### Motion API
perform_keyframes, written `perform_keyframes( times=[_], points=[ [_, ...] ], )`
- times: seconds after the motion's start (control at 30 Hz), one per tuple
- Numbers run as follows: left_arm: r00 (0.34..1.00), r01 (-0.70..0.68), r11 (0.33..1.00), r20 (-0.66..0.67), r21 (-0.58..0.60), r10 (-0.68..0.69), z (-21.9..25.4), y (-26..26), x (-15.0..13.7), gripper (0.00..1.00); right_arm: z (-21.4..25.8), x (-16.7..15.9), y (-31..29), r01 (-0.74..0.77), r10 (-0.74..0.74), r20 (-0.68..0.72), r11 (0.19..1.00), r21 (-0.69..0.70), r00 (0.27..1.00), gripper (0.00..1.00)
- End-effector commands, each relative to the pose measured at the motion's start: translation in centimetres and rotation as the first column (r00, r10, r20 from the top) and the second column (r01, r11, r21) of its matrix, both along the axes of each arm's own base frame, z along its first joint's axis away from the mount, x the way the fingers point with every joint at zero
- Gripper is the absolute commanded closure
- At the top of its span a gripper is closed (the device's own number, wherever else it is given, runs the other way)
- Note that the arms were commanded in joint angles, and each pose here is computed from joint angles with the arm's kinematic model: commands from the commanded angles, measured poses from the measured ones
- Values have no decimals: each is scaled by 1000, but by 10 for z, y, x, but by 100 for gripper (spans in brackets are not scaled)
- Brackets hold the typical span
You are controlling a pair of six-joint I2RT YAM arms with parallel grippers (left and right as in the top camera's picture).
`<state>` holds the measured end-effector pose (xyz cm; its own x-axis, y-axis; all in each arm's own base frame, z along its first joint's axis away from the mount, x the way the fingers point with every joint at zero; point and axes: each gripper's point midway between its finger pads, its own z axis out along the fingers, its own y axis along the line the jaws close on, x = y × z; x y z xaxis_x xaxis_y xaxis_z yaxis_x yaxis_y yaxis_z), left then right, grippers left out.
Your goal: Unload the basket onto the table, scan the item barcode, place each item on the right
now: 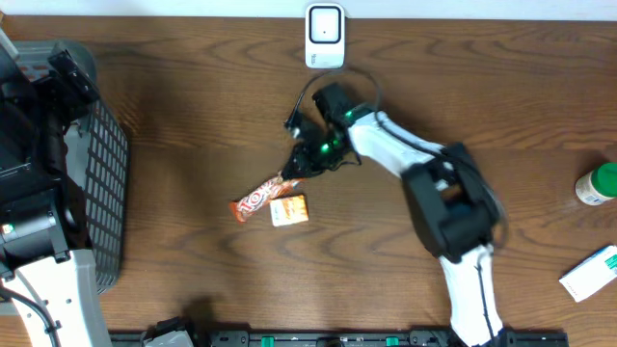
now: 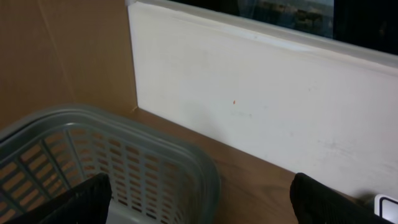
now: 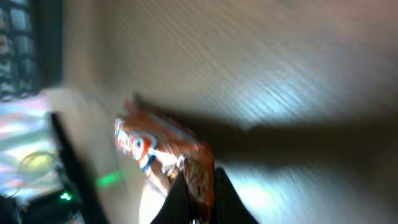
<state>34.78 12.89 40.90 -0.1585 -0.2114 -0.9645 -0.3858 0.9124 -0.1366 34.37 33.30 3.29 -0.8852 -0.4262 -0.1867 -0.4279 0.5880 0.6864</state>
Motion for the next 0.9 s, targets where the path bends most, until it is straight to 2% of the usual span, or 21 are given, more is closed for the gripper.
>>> perform_keyframes(
  times=[0.0,0.07,0.2,0.27,0.4,0.43,0.53,0.67,0.77,0.87],
  points=[
    [1000,10,1000,10,-7,-10,2,-3,1,9,84,27,-50,102,-31,339,976,-194,940,99],
    [1000,11,1000,9,-8,-10,2,-3,1,9,119,15,-74,146,-49,376,961,-234,925,99],
    [1000,11,1000,9,-8,-10,2,-3,1,9,142,-4,-122,235,-62,409,891,-388,910,99],
    [1000,11,1000,9,-8,-10,2,-3,1,9,145,-12,-153,296,-65,426,813,-501,902,99],
    [1000,10,1000,9,-7,-10,2,-3,1,9,145,-18,-206,423,-89,468,598,-681,879,99],
    [1000,11,1000,9,-8,-10,2,-3,1,9,145,-18,-215,456,-104,483,546,-703,869,99],
    [1000,11,1000,9,-8,-10,2,-3,1,9,148,-14,-225,540,-147,540,463,-703,829,99],
    [1000,11,1000,9,-8,-10,2,-3,1,9,153,-8,-221,613,-159,610,412,-674,777,98],
    [1000,11,1000,10,-7,-10,2,-3,1,9,143,-10,-206,582,-112,597,420,-696,794,98],
    [1000,11,1000,9,-8,-10,2,-3,1,9,124,-11,-200,540,-5,575,352,-765,818,98]
  ],
)
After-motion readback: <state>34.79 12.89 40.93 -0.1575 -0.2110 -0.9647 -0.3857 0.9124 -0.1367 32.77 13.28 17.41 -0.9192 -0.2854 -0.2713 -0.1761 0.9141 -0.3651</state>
